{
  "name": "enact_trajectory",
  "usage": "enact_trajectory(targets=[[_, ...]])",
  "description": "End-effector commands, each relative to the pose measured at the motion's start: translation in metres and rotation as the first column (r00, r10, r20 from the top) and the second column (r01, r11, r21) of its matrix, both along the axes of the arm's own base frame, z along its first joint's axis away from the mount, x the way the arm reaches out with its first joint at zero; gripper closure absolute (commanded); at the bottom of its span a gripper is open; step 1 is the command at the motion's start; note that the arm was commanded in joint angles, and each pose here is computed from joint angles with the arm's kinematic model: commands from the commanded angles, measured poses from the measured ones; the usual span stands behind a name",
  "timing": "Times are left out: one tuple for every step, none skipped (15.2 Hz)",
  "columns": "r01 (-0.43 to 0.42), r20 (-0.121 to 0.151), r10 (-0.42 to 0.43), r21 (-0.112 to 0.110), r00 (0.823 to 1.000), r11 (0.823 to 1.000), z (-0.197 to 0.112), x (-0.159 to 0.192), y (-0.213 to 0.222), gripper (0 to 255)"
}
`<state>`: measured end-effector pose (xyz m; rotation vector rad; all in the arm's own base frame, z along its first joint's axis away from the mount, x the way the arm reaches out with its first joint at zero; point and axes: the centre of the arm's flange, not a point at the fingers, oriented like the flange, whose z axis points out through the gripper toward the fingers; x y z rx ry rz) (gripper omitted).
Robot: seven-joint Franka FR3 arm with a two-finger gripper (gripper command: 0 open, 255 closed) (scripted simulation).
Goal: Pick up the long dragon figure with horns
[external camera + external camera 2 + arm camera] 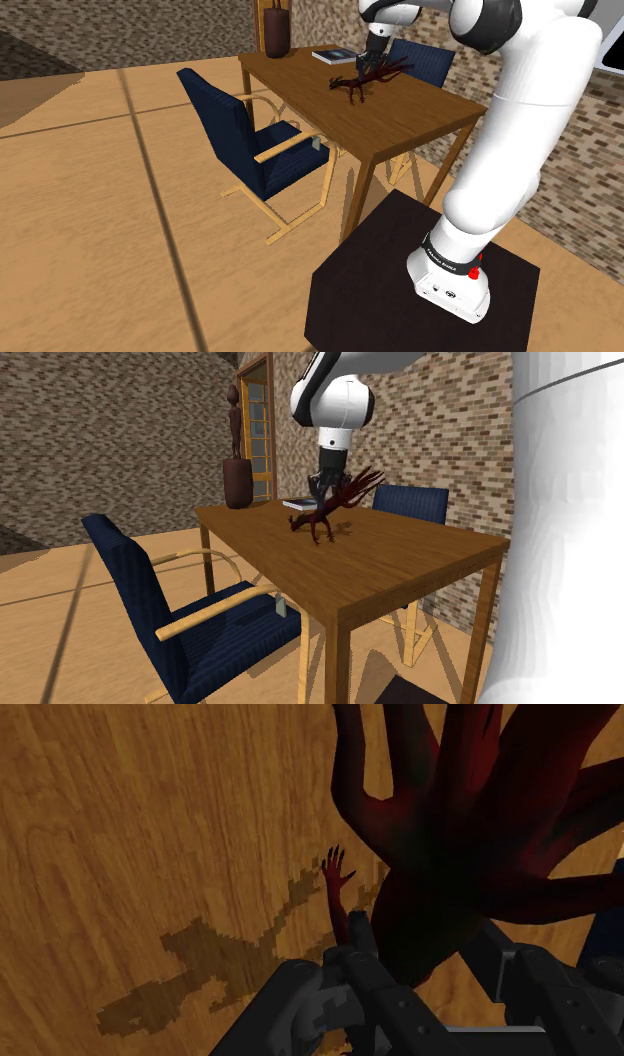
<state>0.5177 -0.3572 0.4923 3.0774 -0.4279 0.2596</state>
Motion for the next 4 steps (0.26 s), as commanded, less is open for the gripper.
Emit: enact_trajectory(targets=[[0.000, 0.000, 0.000, 0.000, 1.000, 1.000, 0.0121, 0.0007, -0.0014, 255], [0.000, 0.000, 0.000, 0.000, 1.000, 1.000, 0.0174, 0.0007, -0.0014, 255], [0.000, 0.000, 0.000, 0.000, 1.000, 1.000, 0.0182, 0.0007, -0.0013, 255], [0.000, 0.000, 0.000, 0.000, 1.000, 1.000, 0.0182, 0.0007, -0.0013, 255]])
